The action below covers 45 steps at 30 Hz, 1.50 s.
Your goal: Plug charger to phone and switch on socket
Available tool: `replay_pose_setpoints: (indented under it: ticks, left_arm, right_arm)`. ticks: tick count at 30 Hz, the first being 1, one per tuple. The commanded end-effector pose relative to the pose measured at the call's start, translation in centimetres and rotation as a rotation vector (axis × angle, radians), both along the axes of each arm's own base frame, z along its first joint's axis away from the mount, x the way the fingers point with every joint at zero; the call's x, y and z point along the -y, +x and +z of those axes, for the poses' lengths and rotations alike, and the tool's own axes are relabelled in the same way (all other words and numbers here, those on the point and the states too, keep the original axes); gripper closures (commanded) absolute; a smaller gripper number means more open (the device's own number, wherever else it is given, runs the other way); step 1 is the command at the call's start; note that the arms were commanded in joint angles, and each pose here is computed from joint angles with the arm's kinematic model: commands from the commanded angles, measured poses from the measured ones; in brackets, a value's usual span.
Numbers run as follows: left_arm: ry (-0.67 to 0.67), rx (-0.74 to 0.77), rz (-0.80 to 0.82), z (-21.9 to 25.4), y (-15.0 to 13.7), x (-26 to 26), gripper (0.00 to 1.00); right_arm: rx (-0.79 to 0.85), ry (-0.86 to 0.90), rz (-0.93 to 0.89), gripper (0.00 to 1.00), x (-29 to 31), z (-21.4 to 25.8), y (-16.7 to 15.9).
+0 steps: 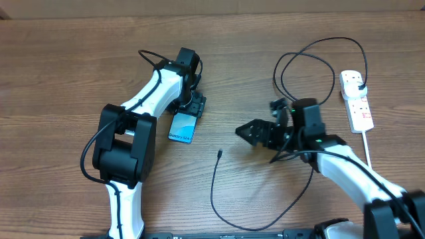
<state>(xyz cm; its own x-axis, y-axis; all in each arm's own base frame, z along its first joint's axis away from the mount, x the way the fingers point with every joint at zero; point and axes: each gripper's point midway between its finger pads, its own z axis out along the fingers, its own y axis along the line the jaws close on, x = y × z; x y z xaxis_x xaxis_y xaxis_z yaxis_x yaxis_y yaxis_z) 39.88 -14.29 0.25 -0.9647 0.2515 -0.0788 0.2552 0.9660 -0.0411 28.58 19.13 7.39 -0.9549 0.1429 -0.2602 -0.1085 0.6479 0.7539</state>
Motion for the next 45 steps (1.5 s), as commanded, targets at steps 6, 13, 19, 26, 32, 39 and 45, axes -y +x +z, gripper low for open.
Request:
replay_pose_setpoints:
  ticks: [6,13,19,26,32,39,45]
  left_arm:
    - [-0.29,-0.137,-0.037,-0.3,-2.0,3.5,0.3]
    - [-0.553,-0.188,-0.048,1.9,-2.4,5.3,0.3]
    - [-0.716,-0.193,-0.091,3.7,-2.5,6.6,0.3]
    - [-0.793,-0.2,-0.109,4.7,-2.7,7.5,0.3]
    - [-0.794,-0.197,-0.11,4.7,-2.6,7.5,0.3]
    - [-0.793,-0.196,-0.113,4.7,-2.7,7.6,0.29]
    - [-0.793,-0.197,-0.112,4.7,-2.7,7.6,0.29]
  right_arm:
    - [0.0,0.074,0.052,0.0,-4.5,-0.1,0.6]
    - [0.052,0.018,-0.003,0.0,-5.9,-0.4,1.4]
    - [0.074,-0.016,-0.044,0.0,-6.7,-0.5,1.5]
    - [0.158,-0.053,-0.076,0.0,-7.6,-0.2,2.2]
    - [0.223,-0.069,-0.077,0.05,-9.3,-0.7,2.4]
    - [0.264,-0.105,-0.127,0.16,-9.5,-2.8,3.9]
    - [0.293,-0.092,-0.139,0.38,-9.7,-2.7,4.5]
